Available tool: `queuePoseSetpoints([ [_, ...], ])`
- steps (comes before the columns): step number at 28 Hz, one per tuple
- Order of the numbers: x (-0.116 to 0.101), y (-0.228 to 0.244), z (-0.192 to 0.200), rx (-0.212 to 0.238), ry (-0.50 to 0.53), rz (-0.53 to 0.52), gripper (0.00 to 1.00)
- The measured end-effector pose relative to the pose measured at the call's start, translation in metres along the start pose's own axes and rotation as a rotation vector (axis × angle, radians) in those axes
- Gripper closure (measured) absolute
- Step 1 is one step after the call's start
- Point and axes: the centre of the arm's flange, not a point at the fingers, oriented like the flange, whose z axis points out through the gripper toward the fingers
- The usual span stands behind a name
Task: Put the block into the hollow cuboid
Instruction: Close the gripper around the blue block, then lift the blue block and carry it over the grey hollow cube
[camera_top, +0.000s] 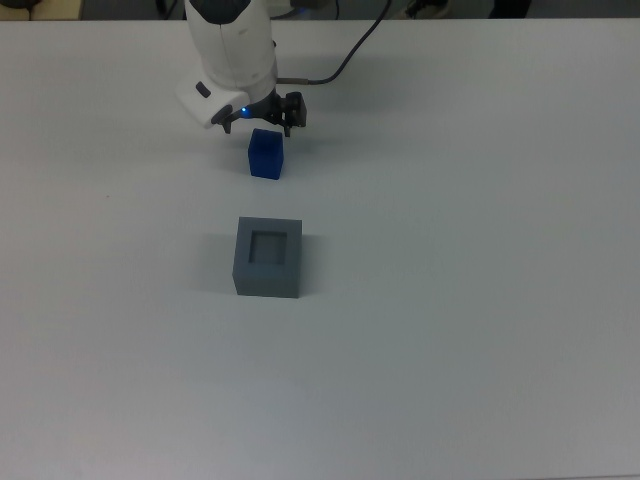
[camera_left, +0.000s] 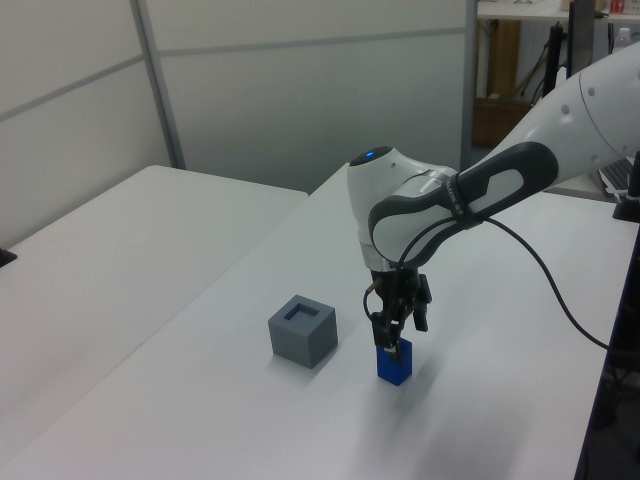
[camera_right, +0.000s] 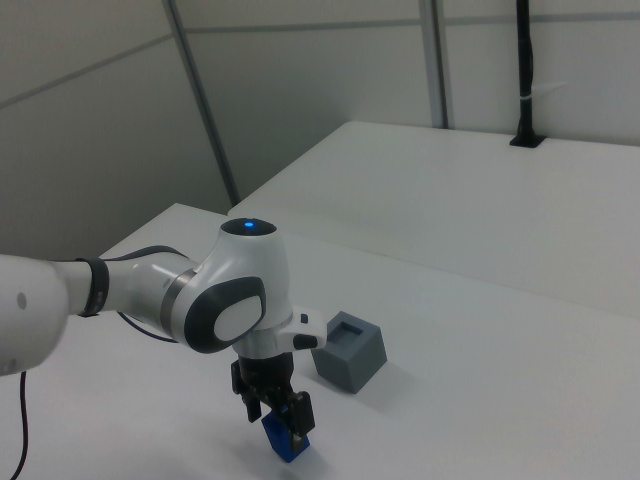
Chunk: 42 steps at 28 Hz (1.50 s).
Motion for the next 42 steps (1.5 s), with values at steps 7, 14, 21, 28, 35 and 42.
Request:
queuePoseSetpoints([
  [7, 0.001, 0.000, -0.001, 0.000, 0.003, 0.021, 0.12],
  [14, 0.004, -0.001, -0.003, 0.002, 0.025, 0.049, 0.16],
  [21, 0.012, -0.002, -0.004, -0.006, 0.032, 0.049, 0.00],
  [28, 0.018, -0.003, -0.002, -0.008, 0.030, 0.046, 0.25],
  [35, 0.020, -0.006, -0.001, -0.019, 0.030, 0.035, 0.49],
  [42, 0.025, -0.010, -0.021, -0.024, 0.057, 0.017, 0.49],
])
